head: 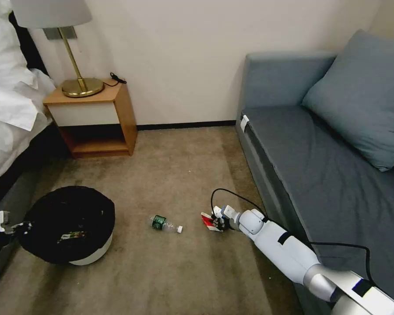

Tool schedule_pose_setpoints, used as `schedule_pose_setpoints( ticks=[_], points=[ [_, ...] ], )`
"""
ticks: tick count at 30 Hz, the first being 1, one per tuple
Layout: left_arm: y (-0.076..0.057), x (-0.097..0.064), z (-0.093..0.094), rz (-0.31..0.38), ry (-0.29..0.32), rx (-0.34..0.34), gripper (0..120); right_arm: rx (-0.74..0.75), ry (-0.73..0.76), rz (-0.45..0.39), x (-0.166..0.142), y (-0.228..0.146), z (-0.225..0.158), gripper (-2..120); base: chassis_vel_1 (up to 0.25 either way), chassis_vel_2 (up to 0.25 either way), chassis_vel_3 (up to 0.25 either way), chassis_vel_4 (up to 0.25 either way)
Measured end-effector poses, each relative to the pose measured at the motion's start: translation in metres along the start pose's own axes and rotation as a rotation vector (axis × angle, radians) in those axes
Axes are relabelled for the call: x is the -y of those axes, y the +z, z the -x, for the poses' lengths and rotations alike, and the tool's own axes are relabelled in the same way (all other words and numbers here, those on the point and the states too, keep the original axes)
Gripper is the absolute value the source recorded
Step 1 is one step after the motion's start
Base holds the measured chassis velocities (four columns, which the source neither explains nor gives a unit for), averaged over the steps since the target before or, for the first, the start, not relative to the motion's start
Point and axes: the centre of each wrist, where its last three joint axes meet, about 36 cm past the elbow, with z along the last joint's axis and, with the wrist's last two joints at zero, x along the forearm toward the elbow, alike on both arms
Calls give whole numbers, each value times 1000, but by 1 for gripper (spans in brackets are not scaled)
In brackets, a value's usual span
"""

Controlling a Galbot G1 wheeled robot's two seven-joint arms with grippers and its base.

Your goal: Pick up the trash bin, then pick up the garbage on the floor and place it into the trash bin.

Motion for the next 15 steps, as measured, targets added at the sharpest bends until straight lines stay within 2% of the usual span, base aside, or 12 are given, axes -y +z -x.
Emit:
schedule_pose_setpoints(
  ticks=[1,6,9,11,12,13,14,15],
  points=[
    [0,0,0,-1,-1,0,4,4,0,-1,-1,0,0,1,0,0,0,0],
    [0,-1,-1,-2,-2,1,4,72,17,36,2,-7,-12,0,0,0,0,0],
    [1,-3,-1,-7,-6,-2,4,302,32,149,5,-65,-49,0,0,0,0,0],
    [2,-3,0,-8,-6,-3,4,346,25,164,4,-78,-56,0,0,0,0,0],
    [3,-3,1,-9,-6,-6,4,438,-4,190,-3,-108,-69,0,0,0,0,0],
    [4,-3,1,-9,-6,-8,4,474,-21,199,-7,-120,-73,0,0,0,0,0],
    [6,-1,2,-10,-2,-9,4,585,-82,212,-21,-157,-78,0,0,0,0,0],
    [6,-1,2,-10,-2,-9,4,585,-82,212,-21,-157,-78,0,0,0,0,0]
  ],
)
